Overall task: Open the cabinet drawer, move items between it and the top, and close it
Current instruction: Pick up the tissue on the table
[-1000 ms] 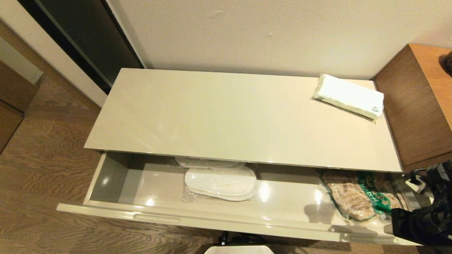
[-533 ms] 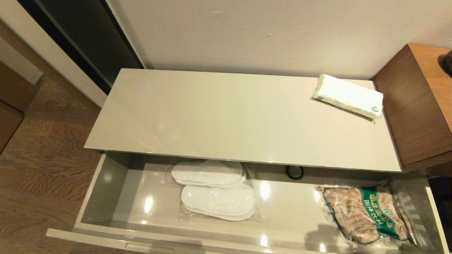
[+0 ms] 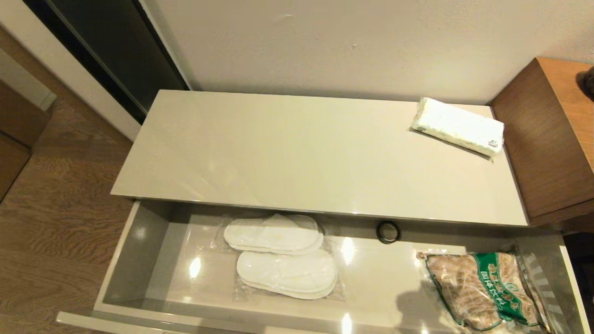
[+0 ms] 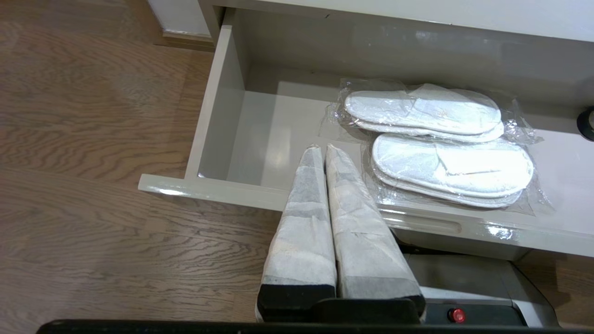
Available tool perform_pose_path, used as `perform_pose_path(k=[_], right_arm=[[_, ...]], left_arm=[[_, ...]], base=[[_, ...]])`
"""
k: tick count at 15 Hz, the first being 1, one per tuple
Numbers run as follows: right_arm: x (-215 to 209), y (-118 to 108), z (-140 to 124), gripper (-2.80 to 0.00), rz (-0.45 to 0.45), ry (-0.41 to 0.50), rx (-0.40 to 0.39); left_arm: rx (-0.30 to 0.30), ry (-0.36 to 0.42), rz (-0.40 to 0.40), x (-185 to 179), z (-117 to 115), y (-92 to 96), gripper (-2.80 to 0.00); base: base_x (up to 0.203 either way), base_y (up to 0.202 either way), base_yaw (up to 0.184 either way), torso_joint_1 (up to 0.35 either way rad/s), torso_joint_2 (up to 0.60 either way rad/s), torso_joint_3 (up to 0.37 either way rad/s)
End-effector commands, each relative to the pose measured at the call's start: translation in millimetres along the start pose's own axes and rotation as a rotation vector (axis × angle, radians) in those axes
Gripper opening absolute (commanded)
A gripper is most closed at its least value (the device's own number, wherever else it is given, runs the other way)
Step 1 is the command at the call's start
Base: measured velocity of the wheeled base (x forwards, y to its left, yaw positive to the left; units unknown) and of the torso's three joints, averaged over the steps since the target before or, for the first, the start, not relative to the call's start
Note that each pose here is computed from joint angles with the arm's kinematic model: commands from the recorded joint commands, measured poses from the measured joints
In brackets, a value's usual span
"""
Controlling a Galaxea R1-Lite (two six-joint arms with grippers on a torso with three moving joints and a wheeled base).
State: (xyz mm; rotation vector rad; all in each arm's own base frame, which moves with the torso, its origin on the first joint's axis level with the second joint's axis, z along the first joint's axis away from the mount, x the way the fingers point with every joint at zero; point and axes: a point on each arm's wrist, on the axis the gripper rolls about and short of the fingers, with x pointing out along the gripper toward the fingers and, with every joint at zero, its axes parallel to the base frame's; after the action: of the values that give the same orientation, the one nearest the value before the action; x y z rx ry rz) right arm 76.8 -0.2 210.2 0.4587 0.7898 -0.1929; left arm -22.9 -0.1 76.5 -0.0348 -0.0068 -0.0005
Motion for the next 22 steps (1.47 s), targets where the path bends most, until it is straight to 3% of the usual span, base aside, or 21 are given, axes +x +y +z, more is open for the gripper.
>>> perform_pose_path(k=[1, 7, 8, 12, 14, 16, 19, 22], right_arm=[[10.9, 4.0, 7.8, -2.8, -0.016, 0.032, 0.008], [51.1, 25.7, 50.4, -2.8, -0.045, 0.062, 0.02], [62.2, 31.9, 63.4, 0.0, -0.07, 0.053, 0.01], [94.0, 64.7, 132.4, 0.0, -0.166, -0.081, -0.124], [112.7, 79.9, 160.7, 0.0, -0.273, -0.152, -0.226], [125.1, 96.7, 172.0, 0.0, -0.359, -0.182, -0.403], [149.6, 111.4, 176.5, 0.0, -0.415, -0.174, -0.647], [171.2, 124.4, 193.6, 0.0, -0.488, -0.273, -0.849]], left_arm=[[0.0, 0.001, 0.0, 0.0, -0.1, 0.0, -2.8], [0.0, 0.001, 0.0, 0.0, -0.1, 0.0, -2.8], [0.0, -0.001, 0.0, 0.0, 0.1, 0.0, -2.8], [0.0, -0.001, 0.0, 0.0, 0.1, 0.0, -2.8], [-0.001, -0.001, -0.001, 0.0, 0.0, 0.0, -2.8], [0.0, -0.001, 0.0, 0.0, 0.1, 0.0, -2.8], [0.0, -0.001, 0.0, 0.0, 0.1, 0.0, -2.8], [0.0, -0.001, 0.0, 0.0, 0.1, 0.0, -2.8]], base=[[0.0, 0.0, 0.0, 0.0, 0.0, 0.0], [0.0, 0.0, 0.0, 0.0, 0.0, 0.0], [0.0, 0.0, 0.0, 0.0, 0.0, 0.0], [0.0, 0.0, 0.0, 0.0, 0.0, 0.0], [0.0, 0.0, 0.0, 0.0, 0.0, 0.0], [0.0, 0.0, 0.0, 0.0, 0.0, 0.0], [0.0, 0.0, 0.0, 0.0, 0.0, 0.0], [0.0, 0.0, 0.0, 0.0, 0.0, 0.0]])
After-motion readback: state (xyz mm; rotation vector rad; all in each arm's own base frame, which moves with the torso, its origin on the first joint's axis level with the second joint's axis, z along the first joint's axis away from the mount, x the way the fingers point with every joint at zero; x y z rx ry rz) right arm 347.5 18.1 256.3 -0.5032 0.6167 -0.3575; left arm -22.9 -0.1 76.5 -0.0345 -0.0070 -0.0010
